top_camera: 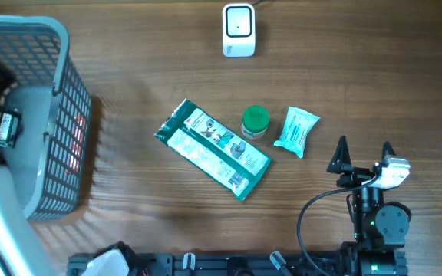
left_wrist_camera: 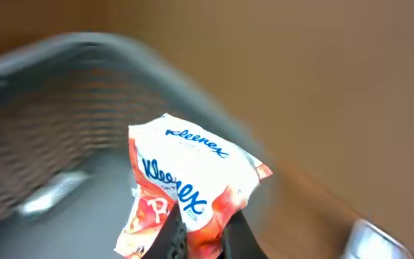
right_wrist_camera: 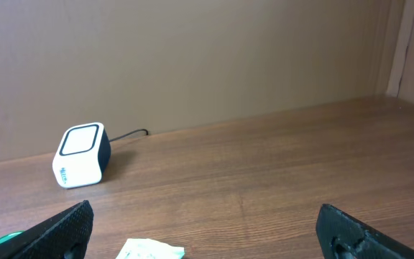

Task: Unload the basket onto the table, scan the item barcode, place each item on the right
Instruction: 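Reach into the basket, grasp the red snack packet, drop it left of gloves, then reach into the basket and grasp the red Nescafe stick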

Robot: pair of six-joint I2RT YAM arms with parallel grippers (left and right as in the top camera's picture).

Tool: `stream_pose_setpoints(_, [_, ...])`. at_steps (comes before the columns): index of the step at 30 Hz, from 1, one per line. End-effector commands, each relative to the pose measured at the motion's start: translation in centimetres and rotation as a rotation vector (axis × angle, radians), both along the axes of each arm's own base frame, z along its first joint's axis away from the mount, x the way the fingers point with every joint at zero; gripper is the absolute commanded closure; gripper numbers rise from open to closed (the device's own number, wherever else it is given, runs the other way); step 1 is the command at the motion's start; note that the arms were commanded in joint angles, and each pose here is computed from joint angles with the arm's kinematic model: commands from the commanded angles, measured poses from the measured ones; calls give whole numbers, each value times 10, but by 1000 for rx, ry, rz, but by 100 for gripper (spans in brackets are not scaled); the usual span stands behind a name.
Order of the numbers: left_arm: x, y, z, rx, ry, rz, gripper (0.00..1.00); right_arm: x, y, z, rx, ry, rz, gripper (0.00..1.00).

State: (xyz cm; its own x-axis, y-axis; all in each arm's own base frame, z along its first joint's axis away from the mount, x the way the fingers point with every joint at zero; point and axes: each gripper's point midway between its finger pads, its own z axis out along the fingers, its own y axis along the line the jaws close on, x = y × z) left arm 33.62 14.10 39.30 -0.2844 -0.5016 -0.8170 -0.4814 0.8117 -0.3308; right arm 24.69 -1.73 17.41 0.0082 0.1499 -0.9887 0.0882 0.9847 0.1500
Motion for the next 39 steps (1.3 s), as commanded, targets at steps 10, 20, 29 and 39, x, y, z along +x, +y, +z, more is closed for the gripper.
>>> stream_pose_setpoints(10, [-8,-247,-189,-50,634,-611,96,0,1,1,-17,-5,7,0])
stream_pose_setpoints(20, [-48,-216,-316,-364,811,95,76,0,1,1,-17,-5,7,0])
stream_pose_setpoints(29, [32,-199,-144,-194,457,-225,0,0,1,1,-17,-5,7,0])
stream_pose_setpoints(39, [-15,-5,14,-178,54,507,0,0,1,1,-17,-5,7,0])
